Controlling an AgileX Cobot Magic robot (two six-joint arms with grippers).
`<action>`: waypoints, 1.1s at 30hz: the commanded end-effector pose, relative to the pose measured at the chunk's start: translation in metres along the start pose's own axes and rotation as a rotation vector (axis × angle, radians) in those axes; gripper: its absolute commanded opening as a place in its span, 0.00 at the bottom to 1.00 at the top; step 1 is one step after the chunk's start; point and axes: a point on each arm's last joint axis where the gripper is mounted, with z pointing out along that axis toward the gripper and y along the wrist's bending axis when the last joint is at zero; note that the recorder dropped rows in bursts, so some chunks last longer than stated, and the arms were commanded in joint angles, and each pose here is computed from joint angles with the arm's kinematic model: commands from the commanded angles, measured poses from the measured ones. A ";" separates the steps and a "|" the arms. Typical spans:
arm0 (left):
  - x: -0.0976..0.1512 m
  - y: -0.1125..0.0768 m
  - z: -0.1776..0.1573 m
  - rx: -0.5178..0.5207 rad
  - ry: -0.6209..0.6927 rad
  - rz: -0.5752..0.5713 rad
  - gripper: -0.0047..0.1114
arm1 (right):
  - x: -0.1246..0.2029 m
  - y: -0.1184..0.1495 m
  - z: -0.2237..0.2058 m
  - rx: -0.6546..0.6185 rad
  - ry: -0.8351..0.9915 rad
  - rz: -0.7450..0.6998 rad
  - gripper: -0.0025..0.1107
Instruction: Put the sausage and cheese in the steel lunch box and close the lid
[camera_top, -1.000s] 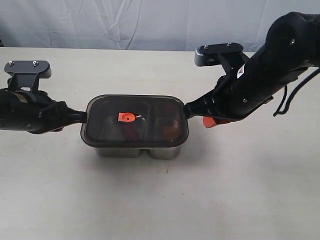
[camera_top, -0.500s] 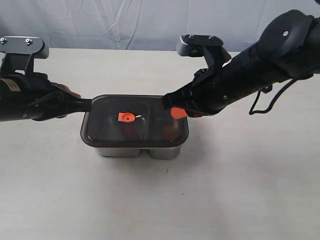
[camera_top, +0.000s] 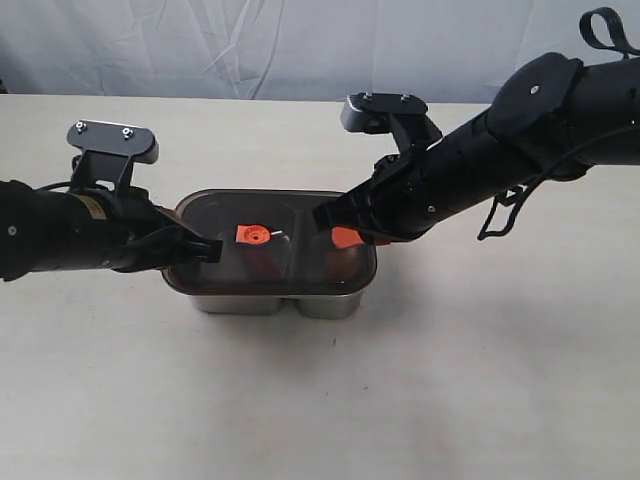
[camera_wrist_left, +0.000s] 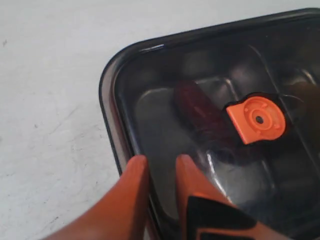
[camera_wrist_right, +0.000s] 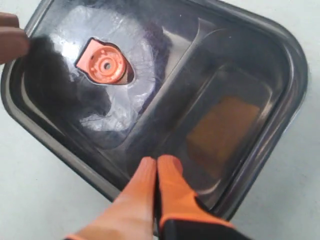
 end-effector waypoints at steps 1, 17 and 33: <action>0.003 0.001 0.010 -0.010 0.004 -0.007 0.22 | 0.002 -0.005 0.007 0.016 0.010 -0.006 0.01; 0.004 0.001 0.012 -0.013 0.001 -0.002 0.22 | 0.005 -0.006 0.012 0.006 0.037 0.012 0.01; -0.017 -0.004 -0.024 0.022 -0.130 0.013 0.22 | -0.008 0.011 -0.027 -0.001 -0.086 -0.038 0.01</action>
